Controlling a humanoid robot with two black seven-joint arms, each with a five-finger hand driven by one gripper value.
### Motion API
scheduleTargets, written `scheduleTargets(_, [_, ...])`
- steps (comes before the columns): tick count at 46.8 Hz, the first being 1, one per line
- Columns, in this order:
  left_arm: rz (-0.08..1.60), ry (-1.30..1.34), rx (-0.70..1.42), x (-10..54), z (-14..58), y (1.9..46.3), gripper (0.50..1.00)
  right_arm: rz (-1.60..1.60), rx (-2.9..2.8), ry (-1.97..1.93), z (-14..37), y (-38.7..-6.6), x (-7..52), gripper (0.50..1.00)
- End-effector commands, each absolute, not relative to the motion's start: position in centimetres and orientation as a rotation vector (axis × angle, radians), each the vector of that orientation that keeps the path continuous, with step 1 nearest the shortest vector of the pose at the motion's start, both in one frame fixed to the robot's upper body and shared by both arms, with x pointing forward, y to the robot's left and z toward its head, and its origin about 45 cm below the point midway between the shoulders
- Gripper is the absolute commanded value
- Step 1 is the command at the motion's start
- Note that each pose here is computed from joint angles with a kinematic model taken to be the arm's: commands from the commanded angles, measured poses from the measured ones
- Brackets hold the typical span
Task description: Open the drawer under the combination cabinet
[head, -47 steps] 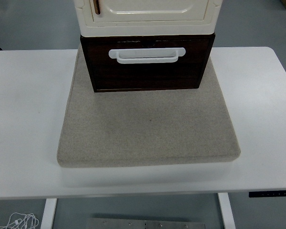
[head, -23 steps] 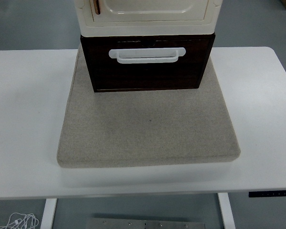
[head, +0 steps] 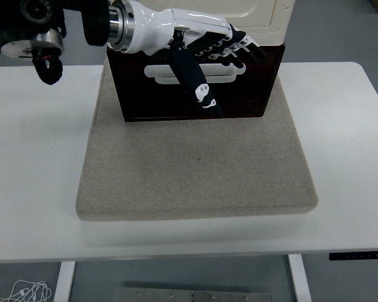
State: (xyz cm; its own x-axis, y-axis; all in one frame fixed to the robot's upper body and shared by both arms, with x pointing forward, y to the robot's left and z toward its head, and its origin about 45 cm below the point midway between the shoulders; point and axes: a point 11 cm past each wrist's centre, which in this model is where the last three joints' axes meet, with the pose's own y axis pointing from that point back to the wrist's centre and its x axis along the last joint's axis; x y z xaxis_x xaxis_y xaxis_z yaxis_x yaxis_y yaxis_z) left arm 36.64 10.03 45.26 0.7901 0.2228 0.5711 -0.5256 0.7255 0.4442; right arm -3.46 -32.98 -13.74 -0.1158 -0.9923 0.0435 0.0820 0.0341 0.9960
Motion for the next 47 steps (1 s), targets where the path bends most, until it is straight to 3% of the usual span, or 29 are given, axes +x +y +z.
scheduleTargets(1, [0.448,-0.501,0.704,36.8,44.6,10.4,1.000,-1.303,1.064,-1.253,-13.7,-33.0,-3.4,0.928])
scheduleTargets(16, [0.507,-0.477,0.879,37.4,43.3,10.8,1.000,-1.302,1.063,-1.253,-13.7,-33.0,-3.5,0.928])
scheduleTargets(30, [0.622,-0.472,0.939,39.7,43.4,11.3,1.000,-1.303,1.064,-1.253,-13.7,-33.0,-3.4,0.928])
scheduleTargets(47, [0.646,-0.456,0.986,41.1,42.1,11.5,1.000,-1.302,1.063,-1.253,-13.7,-33.0,-3.5,0.928])
